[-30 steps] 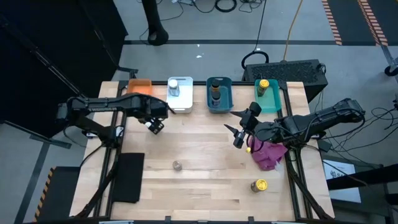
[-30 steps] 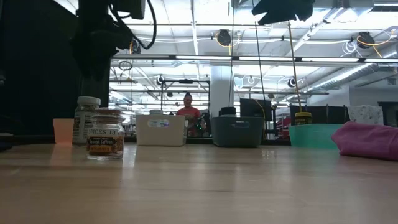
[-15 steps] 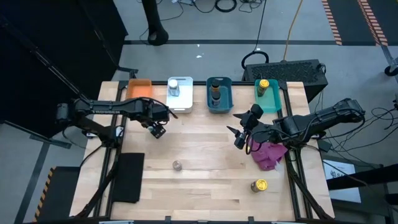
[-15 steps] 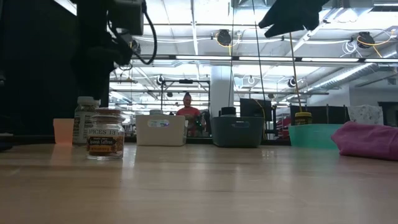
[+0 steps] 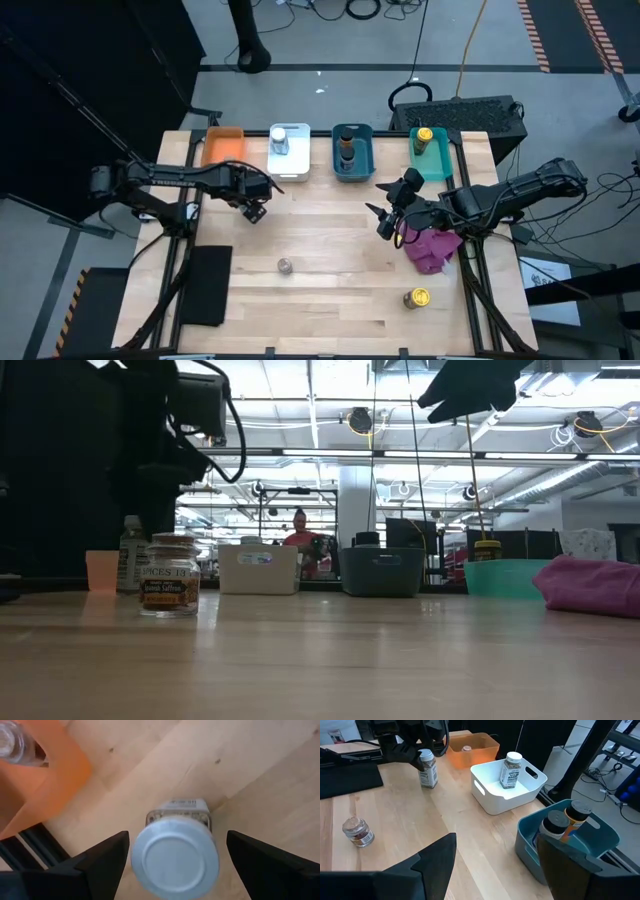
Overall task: Sort spices by type
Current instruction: Put the white seasoning bottle into the white bin
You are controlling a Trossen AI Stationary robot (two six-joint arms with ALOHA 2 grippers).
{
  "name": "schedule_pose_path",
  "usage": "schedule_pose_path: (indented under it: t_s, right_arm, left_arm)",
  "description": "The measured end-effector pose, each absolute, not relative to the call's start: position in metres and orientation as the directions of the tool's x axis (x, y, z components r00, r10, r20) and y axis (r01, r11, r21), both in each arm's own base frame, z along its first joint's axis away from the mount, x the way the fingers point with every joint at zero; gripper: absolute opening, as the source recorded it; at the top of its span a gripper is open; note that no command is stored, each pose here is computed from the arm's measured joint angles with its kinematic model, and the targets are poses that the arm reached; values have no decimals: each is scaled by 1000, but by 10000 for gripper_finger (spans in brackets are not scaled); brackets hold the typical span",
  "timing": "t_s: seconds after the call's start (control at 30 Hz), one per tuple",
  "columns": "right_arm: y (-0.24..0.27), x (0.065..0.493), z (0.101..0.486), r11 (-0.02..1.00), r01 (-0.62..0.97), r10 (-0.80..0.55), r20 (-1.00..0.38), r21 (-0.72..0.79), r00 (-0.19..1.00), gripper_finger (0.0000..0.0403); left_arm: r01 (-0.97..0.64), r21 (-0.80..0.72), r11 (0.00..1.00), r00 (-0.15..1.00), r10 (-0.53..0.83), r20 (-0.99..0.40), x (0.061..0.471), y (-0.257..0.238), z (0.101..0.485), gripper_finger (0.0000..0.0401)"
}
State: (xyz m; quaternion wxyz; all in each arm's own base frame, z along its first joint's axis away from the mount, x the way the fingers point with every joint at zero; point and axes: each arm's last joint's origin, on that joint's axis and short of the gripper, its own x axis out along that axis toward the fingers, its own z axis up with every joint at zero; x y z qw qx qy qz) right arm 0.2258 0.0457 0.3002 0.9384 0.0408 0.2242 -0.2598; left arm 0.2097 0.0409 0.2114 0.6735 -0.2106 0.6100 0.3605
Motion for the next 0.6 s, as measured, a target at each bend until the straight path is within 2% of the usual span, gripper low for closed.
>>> schedule_pose_path:
  t_s: [0.13,0.37,0.6]
  right_arm:
    - [46,226,300,862,506,-469,-442,-40,764,256]
    - [46,226,300,862,506,-470,-442,-40,764,256]
    - [46,226,300,860,509,-470,-443,-36,763,256]
  left_arm:
    - [-743,157,651,8,243,-970,211,40,209,315]
    - [-748,135,650,22,228,-973,212,40,210,212]
    - [-751,125,648,17,209,-978,212,37,212,210]
